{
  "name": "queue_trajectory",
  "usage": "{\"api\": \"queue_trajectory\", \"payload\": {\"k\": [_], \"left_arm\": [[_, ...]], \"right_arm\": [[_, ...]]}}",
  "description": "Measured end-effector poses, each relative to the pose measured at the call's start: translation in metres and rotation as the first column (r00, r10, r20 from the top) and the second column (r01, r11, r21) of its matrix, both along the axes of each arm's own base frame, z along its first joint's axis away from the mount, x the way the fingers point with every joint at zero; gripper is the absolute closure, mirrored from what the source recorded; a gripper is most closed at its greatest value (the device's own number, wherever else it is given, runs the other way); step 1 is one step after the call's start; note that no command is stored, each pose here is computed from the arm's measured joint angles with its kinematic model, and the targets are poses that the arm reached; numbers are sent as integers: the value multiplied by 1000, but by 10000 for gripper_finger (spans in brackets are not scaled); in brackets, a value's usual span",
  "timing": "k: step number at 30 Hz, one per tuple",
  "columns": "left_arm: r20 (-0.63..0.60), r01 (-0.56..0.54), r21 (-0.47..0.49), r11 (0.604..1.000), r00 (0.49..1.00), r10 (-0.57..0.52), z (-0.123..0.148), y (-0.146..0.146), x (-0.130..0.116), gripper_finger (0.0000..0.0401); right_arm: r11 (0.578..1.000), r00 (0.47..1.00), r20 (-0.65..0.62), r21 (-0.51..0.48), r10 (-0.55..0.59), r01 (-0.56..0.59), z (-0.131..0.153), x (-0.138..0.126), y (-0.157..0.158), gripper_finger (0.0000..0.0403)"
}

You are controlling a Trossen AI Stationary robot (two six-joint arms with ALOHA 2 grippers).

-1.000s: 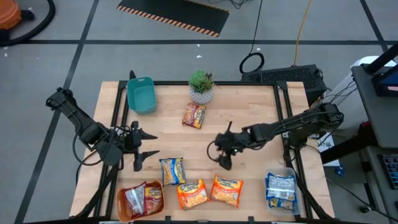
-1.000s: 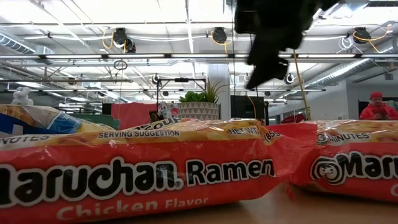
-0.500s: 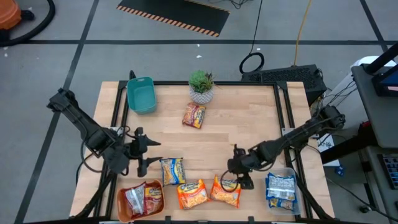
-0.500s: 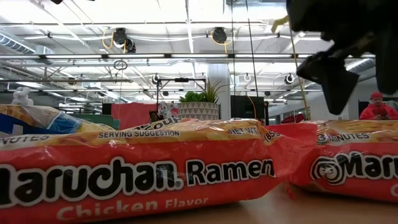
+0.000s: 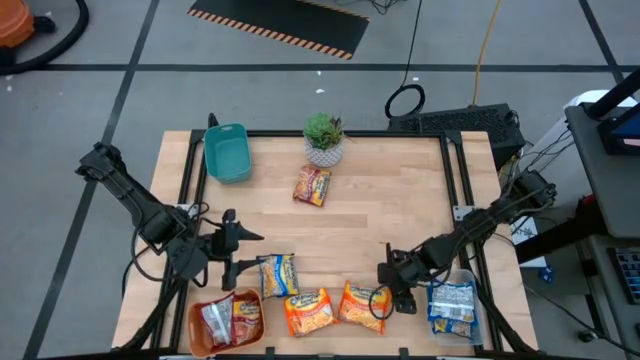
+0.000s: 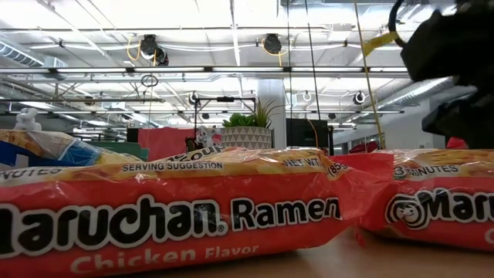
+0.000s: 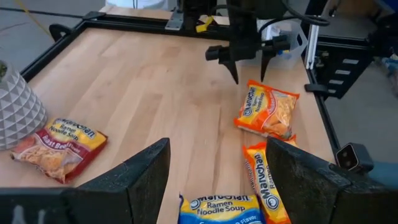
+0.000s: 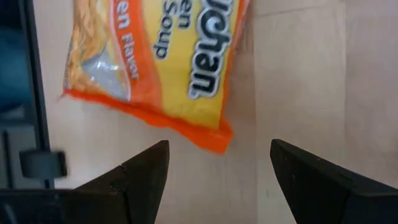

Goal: Sort Maruchan noodles
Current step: Put the right orange noodle pack into the blue bin

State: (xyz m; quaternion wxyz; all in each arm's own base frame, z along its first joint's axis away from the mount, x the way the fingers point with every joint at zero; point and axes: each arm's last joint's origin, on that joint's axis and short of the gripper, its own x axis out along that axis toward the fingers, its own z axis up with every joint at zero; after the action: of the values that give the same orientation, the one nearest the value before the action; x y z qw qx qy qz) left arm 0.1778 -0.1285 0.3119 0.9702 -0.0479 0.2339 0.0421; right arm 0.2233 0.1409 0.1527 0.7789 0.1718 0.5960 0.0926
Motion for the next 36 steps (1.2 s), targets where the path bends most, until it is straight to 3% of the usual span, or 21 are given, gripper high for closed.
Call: {"api": "queue_trajectory", "payload": {"k": [11,20,36], "left_arm": [[-2,15,28,999,1000,-15,0,0,0,133],[-1,16,29,999,1000,-16,0,0,0,133],[0,17,32,999,1000,-17,0,0,0,133]], "right_arm": [[956,980,42,230,-195,180,-32,-13,-7,131],[919,975,53,348,-215,184,-35,-15,-6,141],[913,967,25,337,-253,230,-38,-15,-9,290]]}}
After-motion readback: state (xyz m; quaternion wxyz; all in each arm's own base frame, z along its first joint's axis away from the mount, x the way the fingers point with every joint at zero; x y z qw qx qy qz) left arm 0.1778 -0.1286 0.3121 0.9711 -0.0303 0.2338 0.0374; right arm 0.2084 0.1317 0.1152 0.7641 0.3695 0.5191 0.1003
